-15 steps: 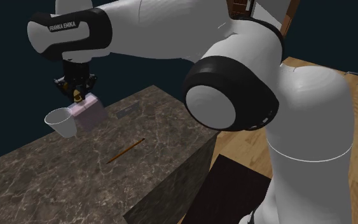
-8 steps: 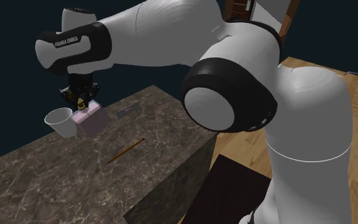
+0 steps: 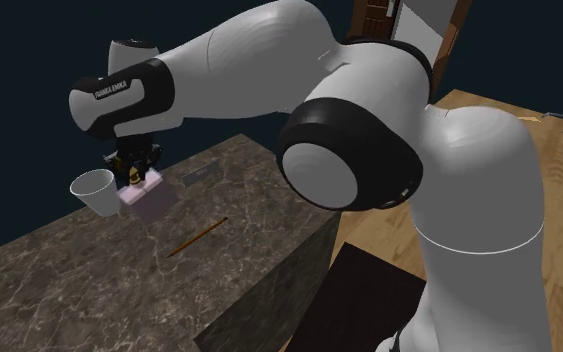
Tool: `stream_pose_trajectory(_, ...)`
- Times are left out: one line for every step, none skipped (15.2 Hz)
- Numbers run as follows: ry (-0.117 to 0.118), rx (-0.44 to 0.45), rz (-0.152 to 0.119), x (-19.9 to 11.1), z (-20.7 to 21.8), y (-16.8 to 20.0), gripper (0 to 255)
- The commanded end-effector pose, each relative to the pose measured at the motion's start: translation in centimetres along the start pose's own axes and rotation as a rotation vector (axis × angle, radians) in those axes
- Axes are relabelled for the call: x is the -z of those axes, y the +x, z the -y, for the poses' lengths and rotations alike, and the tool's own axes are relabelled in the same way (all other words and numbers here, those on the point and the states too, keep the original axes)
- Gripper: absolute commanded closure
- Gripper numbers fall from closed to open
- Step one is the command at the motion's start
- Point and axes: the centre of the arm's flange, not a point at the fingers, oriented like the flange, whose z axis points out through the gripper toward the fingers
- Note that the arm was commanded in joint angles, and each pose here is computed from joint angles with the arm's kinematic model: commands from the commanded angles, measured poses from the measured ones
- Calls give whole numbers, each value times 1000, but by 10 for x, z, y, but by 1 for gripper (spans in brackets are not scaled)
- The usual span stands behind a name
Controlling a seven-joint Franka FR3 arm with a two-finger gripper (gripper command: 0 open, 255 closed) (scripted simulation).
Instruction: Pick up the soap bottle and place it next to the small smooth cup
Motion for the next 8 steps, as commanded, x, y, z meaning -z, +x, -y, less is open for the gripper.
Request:
stream_pose_trajectory(0,0,-1,-9,-2,-2,255)
stream_pose_trajectory(0,0,-1,-14,-3,-3,255)
stream_pose_trajectory(0,0,-1,-19,-4,-5,255)
stream_pose_trajectory(0,0,-1,-22,-5,-6,255)
stream_pose_trajectory(0,0,-1,-22,-5,-6,255)
stream_pose_trajectory(0,0,-1,-22,-5,-6,255)
stream_pose_trajectory(0,0,-1,-22,-5,-6,255)
stream_pose_trajectory(0,0,-1,-22,-5,-6,255)
